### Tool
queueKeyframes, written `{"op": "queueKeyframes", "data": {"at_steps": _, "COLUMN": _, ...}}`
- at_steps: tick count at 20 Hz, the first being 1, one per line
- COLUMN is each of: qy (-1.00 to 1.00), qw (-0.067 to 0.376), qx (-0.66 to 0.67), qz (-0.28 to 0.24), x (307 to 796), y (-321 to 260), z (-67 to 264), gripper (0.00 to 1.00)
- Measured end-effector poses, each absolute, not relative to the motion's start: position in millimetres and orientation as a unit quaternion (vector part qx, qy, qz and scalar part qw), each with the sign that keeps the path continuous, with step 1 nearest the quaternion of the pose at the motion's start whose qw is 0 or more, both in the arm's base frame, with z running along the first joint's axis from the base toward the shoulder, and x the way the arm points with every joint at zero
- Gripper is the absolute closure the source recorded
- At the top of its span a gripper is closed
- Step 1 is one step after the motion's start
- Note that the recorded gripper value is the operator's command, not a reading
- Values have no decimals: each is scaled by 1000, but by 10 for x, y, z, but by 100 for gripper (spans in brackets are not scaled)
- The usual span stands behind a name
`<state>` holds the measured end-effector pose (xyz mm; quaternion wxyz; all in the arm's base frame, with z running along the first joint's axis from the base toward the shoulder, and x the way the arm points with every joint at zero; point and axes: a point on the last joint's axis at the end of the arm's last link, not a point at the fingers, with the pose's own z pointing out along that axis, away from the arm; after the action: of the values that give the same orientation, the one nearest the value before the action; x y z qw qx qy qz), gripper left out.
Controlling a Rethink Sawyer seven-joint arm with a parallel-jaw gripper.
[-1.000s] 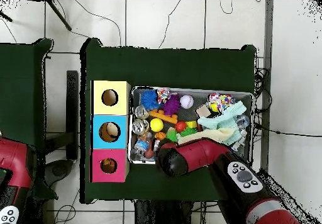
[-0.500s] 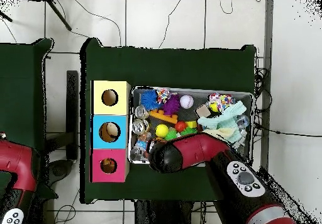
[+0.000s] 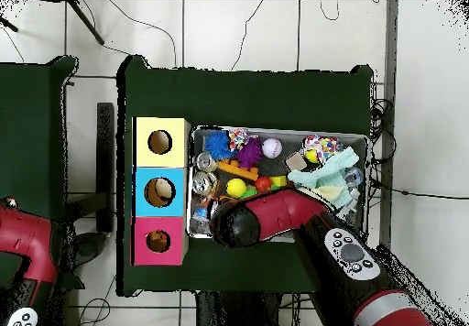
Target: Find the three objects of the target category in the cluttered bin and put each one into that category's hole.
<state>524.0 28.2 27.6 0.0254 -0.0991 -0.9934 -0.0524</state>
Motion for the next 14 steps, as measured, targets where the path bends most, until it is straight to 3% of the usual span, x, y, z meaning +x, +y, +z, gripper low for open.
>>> {"op": "queueKeyframes", "data": {"at_steps": 6, "qy": -992, "qw": 34, "qx": -107, "qz": -50, "x": 5424, "y": 269, "z": 256, "gripper": 100}}
{"op": "queueKeyframes", "data": {"at_steps": 7, "qy": -992, "qw": 35, "qx": -109, "qz": -45, "x": 5532, "y": 245, "z": 281, "gripper": 0}}
{"op": "queueKeyframes", "data": {"at_steps": 14, "qy": -993, "qw": 25, "qx": -107, "qz": -45, "x": 5709, "y": 264, "z": 344, "gripper": 0}}
